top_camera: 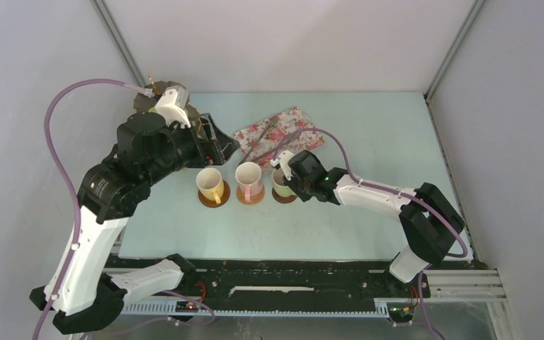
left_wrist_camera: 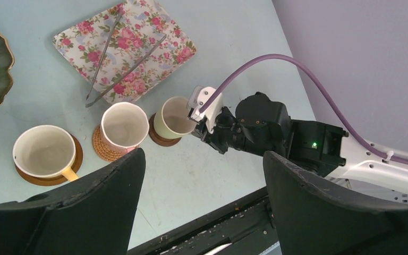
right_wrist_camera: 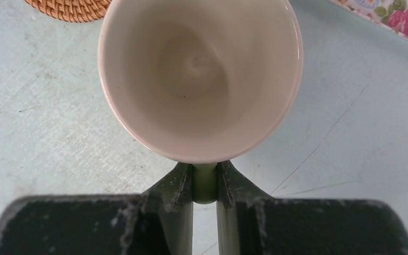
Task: Serve the afternoon tea
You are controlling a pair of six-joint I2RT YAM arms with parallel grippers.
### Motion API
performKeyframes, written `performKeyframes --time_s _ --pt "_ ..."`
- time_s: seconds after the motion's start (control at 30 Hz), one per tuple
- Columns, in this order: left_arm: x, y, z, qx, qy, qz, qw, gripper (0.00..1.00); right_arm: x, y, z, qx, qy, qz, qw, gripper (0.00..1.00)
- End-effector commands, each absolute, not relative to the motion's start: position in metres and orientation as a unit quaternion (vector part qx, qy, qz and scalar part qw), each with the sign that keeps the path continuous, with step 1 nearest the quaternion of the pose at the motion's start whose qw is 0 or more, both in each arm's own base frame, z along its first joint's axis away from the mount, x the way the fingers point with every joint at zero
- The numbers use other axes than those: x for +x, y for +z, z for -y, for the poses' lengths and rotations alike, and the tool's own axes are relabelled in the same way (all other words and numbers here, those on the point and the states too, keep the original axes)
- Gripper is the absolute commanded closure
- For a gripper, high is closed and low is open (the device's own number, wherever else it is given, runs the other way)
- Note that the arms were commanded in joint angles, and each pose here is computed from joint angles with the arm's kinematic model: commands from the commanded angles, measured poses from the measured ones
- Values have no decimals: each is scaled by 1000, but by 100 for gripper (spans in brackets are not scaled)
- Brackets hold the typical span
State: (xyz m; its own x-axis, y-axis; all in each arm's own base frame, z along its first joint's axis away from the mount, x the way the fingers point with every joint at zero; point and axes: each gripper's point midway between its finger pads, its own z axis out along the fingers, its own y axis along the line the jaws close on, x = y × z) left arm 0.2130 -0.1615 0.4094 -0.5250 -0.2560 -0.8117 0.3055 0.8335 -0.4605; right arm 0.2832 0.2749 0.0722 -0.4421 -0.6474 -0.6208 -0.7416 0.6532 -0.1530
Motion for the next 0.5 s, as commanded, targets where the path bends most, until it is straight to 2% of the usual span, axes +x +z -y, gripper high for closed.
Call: performKeyframes --time_s 0.0,0.07,0.2,0.4,0.47 --pt "219 421 166 17 -304 -811 500 12 299 105 -300 -391 103 -829 387 100" --pt "220 421 167 17 -304 -811 499 12 299 105 -301 -391 103 -828 388 100" --pt "223 421 167 15 -303 -811 500 12 302 105 -300 -385 97 -830 393 90" --pt "228 428 157 7 -286 -802 525 13 300 142 -288 -358 99 -825 426 54" --pt "230 433 146 -4 -267 -793 548 12 296 157 -285 -359 105 -818 437 36"
